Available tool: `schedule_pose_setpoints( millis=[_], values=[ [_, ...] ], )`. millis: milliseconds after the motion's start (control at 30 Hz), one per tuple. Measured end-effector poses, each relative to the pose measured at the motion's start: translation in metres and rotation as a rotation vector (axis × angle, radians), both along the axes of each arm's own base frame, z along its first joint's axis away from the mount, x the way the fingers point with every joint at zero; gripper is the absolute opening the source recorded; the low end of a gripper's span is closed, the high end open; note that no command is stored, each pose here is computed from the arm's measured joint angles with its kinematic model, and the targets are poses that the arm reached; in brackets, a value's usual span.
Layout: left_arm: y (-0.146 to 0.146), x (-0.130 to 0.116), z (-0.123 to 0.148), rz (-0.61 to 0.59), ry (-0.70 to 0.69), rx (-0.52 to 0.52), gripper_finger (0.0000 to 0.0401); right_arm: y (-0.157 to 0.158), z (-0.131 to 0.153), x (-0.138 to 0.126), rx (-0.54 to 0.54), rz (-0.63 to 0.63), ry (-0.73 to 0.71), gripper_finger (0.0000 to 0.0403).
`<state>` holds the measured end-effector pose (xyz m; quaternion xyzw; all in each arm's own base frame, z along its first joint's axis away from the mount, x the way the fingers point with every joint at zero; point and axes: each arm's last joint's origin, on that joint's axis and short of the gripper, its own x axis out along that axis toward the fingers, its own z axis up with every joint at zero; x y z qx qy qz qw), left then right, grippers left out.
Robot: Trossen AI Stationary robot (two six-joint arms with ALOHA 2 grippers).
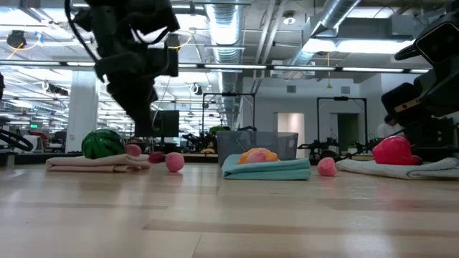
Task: Pick and placing Produce into tupperware
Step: Put the red cherry into the gray bin
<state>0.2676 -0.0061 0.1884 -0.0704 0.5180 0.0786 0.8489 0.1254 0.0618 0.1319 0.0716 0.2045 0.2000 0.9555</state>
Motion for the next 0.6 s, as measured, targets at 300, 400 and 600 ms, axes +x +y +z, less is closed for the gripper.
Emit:
schedule_pose_setpoints(
  millis=[300, 400, 600],
  values=[
    [0.021, 0.021, 0.041, 0.006, -0.123, 0.112, 0.0, 0.0, 0.0, 0.0, 0.0, 0.0, -0.001, 0.0049],
    [0.036, 0.026, 0.055, 0.029, -0.16, 0.137, 0.0, 0.0, 0.0, 0.0, 0.0, 0.0, 0.0, 0.0049],
    [0.069, 0.03, 0.074, 0.096, -0.242, 0.179, 0.0, 0.0, 0.0, 0.0, 0.0, 0.0, -0.001, 0.0049]
  ],
)
